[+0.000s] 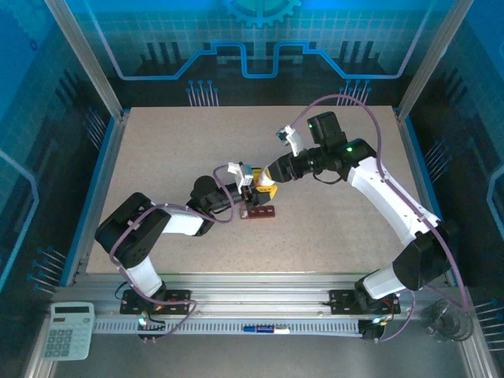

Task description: Sort the pills into containers

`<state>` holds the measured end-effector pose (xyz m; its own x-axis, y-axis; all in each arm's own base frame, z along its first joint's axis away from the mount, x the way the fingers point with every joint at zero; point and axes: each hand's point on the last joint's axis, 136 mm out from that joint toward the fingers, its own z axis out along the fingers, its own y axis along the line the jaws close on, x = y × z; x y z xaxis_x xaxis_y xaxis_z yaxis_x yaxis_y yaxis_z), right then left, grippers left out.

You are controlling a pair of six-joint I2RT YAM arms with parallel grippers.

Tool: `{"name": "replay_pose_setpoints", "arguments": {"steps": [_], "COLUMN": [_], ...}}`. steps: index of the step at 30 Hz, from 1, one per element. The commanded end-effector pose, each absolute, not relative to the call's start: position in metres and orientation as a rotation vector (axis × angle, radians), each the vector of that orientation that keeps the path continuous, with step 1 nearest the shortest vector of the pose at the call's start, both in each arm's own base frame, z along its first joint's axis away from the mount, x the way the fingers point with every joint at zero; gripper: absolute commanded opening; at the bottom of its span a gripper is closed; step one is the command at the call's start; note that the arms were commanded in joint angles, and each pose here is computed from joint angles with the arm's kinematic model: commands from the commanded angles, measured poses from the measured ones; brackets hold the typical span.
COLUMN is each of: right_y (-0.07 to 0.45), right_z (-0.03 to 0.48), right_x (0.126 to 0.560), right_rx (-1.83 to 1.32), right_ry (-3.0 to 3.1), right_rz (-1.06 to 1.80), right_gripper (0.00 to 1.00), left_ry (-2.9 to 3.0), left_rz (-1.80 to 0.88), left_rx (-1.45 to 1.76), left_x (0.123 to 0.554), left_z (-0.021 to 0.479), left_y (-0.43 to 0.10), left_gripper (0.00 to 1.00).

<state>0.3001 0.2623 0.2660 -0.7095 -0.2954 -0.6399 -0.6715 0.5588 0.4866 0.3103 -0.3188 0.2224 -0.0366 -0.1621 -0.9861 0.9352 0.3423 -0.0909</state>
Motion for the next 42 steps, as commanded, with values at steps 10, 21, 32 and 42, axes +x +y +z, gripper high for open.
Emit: {"name": "replay_pose_setpoints", "arguments": {"steps": [10,21,32,42], "right_y": [0.267,0.262,0.251,0.241], "right_z": [0.243,0.222,0.286,0.305], "right_x": [0.296,0.292,0.296,0.299], "right_rx": [-0.525,-0.159,-0.319,-0.625], "right_ry": [2.453,2.531,2.342,2.154], "right_rz": [0.966,0.867,0.9,0.846], "right_gripper": [0.33,0.35,0.76,0.83], "left_ry": [1.187,1.186,1.188,1.185], "left_rz": [-1.068,-1.07,-1.069,-1.073], "left_rx": [0.828,0.829,0.829,0.834], "left_x": [0.305,0.306,0.305,0.303], "left_z": [0.247,0.247,0.247,0.247], "left_y": [-0.323,-0.324,-0.323,-0.323], "left_gripper": [0.0,0.0,0.0,0.0]}}
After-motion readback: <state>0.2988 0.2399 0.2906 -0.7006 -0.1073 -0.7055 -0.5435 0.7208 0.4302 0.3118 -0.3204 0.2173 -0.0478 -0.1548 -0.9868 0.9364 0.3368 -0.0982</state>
